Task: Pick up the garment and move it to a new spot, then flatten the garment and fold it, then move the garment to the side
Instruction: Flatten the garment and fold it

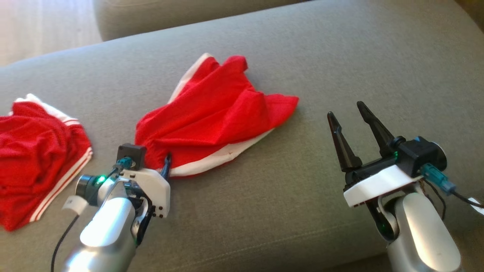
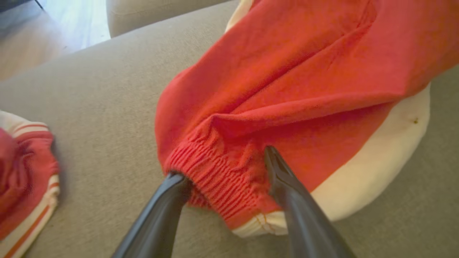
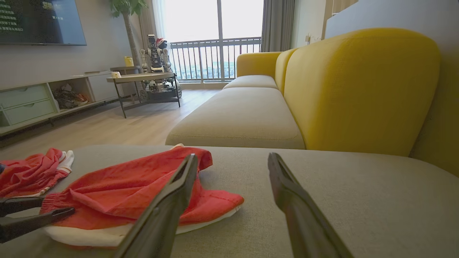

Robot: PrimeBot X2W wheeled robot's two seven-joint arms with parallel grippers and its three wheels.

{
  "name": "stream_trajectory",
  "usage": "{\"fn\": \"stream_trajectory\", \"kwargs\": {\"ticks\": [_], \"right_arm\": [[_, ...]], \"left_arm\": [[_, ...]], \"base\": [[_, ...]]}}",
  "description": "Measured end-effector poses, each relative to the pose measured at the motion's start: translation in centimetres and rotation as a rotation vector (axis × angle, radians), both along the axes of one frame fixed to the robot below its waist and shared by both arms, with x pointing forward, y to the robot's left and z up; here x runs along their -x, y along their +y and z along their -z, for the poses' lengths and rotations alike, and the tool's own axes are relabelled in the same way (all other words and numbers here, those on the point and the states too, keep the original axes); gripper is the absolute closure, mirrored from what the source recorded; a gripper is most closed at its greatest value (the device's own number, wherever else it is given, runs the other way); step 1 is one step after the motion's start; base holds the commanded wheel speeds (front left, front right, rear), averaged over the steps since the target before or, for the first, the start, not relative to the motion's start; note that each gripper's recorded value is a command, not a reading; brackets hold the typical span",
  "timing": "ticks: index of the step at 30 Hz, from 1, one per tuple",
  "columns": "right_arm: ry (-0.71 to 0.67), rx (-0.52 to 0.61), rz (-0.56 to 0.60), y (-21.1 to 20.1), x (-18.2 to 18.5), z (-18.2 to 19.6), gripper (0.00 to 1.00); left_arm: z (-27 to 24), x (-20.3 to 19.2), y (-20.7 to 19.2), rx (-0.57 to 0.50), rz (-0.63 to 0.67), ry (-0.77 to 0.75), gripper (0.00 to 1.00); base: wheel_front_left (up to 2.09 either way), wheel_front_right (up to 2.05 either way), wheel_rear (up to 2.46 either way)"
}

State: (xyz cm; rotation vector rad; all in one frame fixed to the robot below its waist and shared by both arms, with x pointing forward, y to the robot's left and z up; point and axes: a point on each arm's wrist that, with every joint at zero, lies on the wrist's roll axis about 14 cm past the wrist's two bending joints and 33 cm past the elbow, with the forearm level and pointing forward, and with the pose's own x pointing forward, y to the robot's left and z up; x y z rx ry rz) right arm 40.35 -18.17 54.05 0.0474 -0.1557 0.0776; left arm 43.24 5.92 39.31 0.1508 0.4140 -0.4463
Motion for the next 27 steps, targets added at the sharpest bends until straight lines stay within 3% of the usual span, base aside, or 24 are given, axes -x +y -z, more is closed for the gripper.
{"fn": "stream_trajectory", "kwargs": {"ticks": [7, 15, 23, 27], "right_arm": [[-0.027, -0.003, -0.036, 1.4, -0.2, -1.0, 0.00], [-0.062, -0.006, -0.117, 4.3, -0.1, -2.3, 0.00], [-0.044, -0.016, -0.157, 5.9, 0.0, -1.8, 0.00], [0.016, -0.017, -0.169, 6.4, -0.2, -0.1, 0.00]], "left_arm": [[-2.6, 0.3, 2.0, 0.026, -0.056, -0.091, 0.00], [-4.3, 3.5, 3.6, 0.061, -0.046, -0.115, 0.00], [-9.1, 5.0, 7.3, 0.159, -0.245, -0.323, 0.00], [-9.1, 7.3, 8.5, 0.228, -0.349, -0.339, 0.00]], "base": [[0.00, 0.00, 0.00], [0.00, 0.00, 0.00], [0.00, 0.00, 0.00], [0.00, 0.00, 0.00]]}}
